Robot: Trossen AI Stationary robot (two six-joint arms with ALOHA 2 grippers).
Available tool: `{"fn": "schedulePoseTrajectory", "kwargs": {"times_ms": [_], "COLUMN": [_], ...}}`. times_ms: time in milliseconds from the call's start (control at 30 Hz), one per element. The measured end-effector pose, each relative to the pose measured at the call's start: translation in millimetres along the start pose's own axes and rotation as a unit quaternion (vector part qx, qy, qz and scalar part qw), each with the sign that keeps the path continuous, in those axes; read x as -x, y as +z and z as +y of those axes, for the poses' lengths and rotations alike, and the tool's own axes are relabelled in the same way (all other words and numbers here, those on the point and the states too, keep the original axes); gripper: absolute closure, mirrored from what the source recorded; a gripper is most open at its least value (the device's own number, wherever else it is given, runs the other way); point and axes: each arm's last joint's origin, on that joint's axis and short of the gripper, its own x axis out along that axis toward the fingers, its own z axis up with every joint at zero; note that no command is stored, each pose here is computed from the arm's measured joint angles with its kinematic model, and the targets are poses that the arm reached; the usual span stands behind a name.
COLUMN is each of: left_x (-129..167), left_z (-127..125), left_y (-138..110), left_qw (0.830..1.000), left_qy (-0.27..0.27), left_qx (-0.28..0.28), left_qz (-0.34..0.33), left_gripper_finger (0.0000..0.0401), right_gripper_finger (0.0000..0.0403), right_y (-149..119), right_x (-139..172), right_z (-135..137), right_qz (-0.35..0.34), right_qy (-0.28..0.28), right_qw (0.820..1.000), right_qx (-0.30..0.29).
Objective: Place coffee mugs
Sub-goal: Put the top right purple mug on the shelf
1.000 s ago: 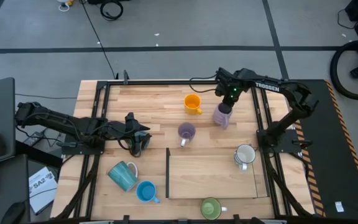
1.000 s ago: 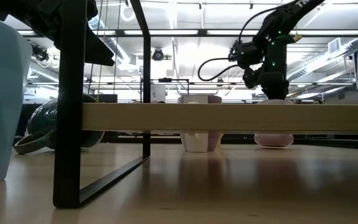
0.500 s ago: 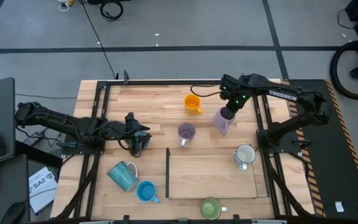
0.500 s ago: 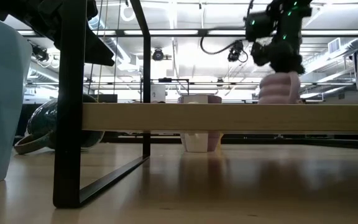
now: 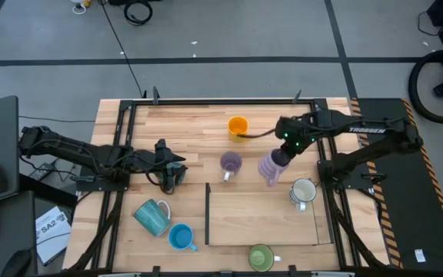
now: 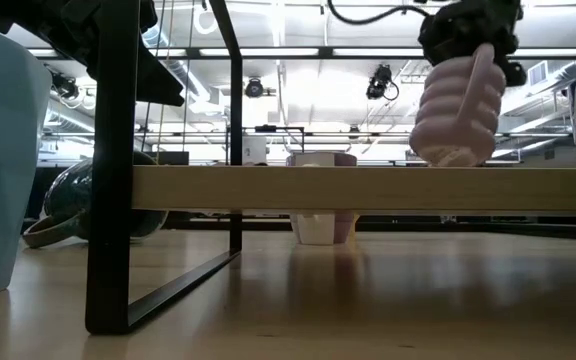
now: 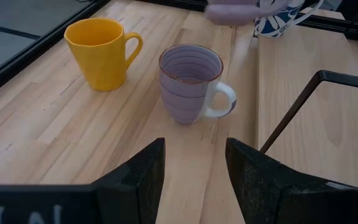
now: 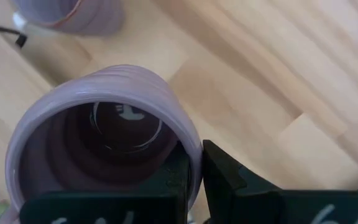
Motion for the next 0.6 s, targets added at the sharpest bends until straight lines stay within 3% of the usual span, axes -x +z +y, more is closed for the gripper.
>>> {"fn": "schedulePoseTrajectory", "kwargs": {"times_ms": [600], "left_x": [0], "left_z": [0], "left_y": [0], "left_qw": [1.0], "left_qy": [0.0], "left_qx": [0.0], "left_qz": [0.0], "left_gripper_finger": [0.0225], "right_gripper_finger": [0.0369], "right_y": [-47], "right_x": [0], "right_z": [39], "right_qz": [0.02], "right_qy": [0.016], "right_qw": [0.999], "right_qx": [-0.025]}}
